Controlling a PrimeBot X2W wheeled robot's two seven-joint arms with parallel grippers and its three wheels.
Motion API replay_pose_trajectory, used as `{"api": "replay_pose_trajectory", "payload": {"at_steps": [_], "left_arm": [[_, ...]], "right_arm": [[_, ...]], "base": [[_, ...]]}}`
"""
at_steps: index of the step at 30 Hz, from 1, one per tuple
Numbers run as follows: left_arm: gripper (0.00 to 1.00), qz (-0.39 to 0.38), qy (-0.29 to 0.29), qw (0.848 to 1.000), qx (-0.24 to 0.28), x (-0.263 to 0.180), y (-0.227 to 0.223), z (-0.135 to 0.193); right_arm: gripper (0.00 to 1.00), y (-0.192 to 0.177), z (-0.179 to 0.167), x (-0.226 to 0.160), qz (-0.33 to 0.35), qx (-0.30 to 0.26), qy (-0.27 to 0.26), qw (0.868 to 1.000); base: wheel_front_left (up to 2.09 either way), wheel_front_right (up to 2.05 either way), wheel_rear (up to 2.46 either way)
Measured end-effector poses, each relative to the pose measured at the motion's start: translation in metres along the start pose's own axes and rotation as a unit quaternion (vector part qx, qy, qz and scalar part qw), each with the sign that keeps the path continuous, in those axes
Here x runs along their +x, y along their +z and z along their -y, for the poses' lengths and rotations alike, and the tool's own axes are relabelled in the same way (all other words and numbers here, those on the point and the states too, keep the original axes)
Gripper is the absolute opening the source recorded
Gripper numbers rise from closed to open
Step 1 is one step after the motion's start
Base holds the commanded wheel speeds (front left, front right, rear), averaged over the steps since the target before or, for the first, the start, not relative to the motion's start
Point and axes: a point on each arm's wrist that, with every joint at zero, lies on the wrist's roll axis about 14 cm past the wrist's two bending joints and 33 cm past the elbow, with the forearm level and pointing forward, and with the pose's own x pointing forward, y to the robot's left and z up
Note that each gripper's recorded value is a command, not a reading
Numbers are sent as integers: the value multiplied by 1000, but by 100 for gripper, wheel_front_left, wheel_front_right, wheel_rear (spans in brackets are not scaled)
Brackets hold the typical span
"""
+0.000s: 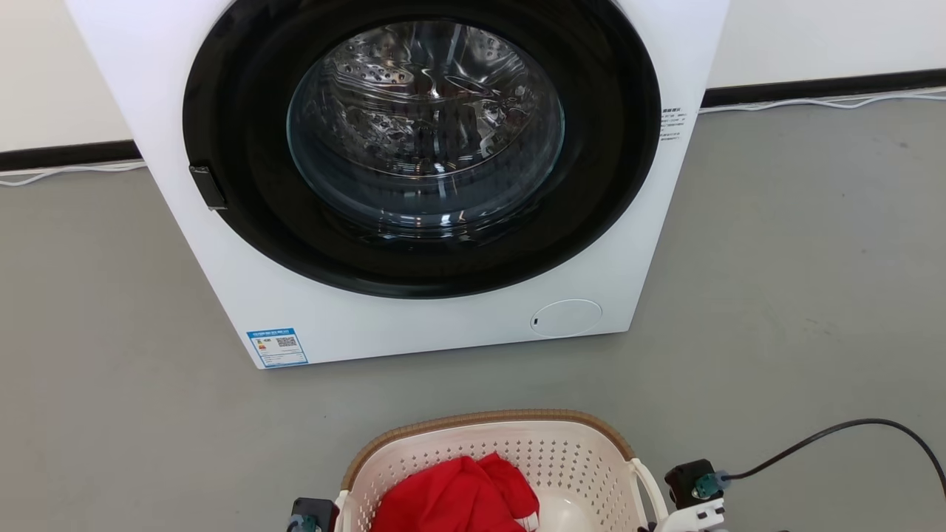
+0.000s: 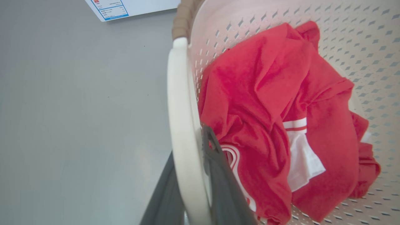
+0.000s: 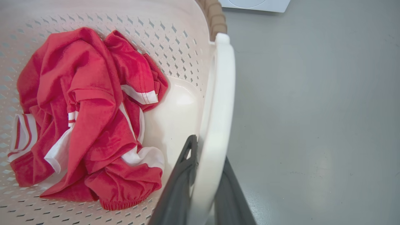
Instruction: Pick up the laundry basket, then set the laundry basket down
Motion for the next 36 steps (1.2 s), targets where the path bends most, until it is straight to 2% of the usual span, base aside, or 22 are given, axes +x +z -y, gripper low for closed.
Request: {"api": "replay_pose_trajectory", "payload": {"at_steps": [36], "left_arm": [[0,-7,8,1000,-13,-3,-11,-4]], "right_arm": [[0,0,-7,5,-9,-8,10,1000]], "base": [[0,0,0]]}}
